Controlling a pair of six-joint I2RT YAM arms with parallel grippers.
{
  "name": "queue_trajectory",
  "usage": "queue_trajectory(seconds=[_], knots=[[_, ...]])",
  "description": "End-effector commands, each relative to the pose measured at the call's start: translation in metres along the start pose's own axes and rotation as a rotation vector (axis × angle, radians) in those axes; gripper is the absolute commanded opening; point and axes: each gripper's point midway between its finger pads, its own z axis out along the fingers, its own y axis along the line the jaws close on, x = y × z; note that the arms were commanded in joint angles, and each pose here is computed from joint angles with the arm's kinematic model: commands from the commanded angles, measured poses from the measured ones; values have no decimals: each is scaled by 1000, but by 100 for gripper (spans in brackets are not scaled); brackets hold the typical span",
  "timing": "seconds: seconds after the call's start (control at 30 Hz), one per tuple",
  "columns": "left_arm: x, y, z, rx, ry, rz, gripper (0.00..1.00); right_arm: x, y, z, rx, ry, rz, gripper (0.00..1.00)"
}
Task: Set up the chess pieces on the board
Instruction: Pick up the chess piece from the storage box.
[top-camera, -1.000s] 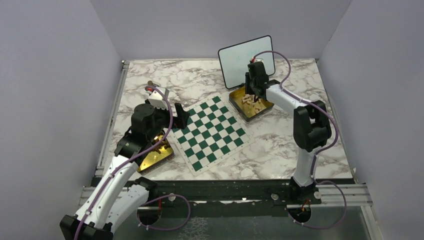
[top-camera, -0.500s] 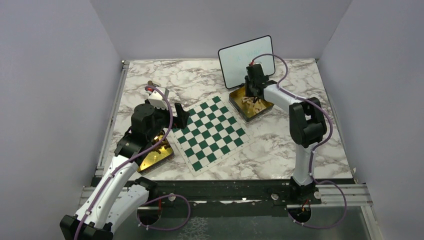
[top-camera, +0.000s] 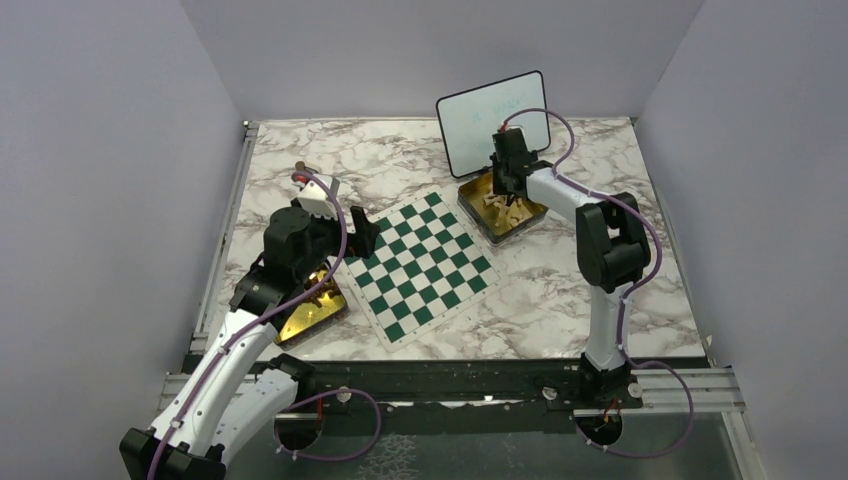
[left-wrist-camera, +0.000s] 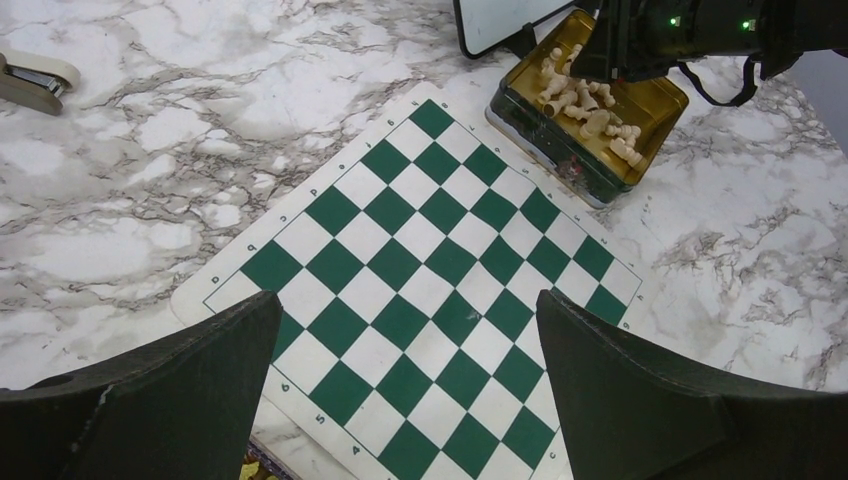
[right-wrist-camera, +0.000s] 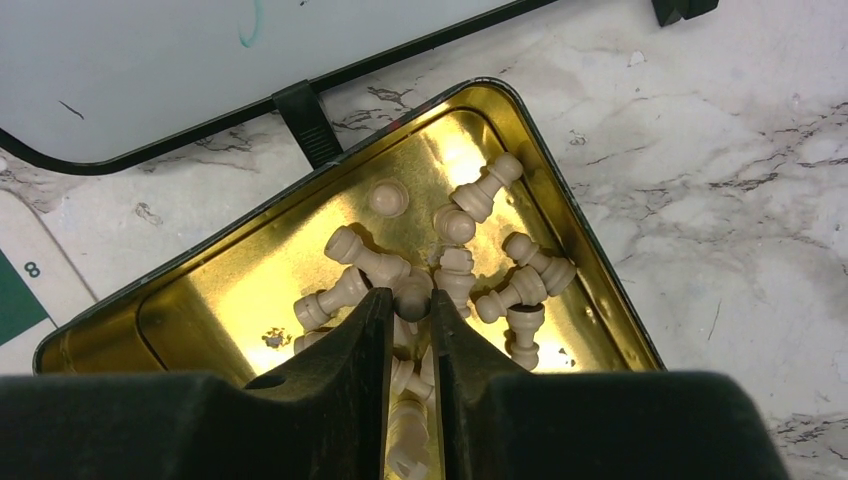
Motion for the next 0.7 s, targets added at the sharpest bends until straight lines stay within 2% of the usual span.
queue_trajectory(seconds=[0.0,0.23,0.67], knots=[[-1,3,0,-19,-9,14,99,-10,-7,-1,25,-16,-16,23],[-1,4,1,-21,-8,15,99,-25,-8,-20,12,-48,-23,16],[0,5,2,-27,-2,16,99,-49,-7,-61,-33,-68,-13,11]])
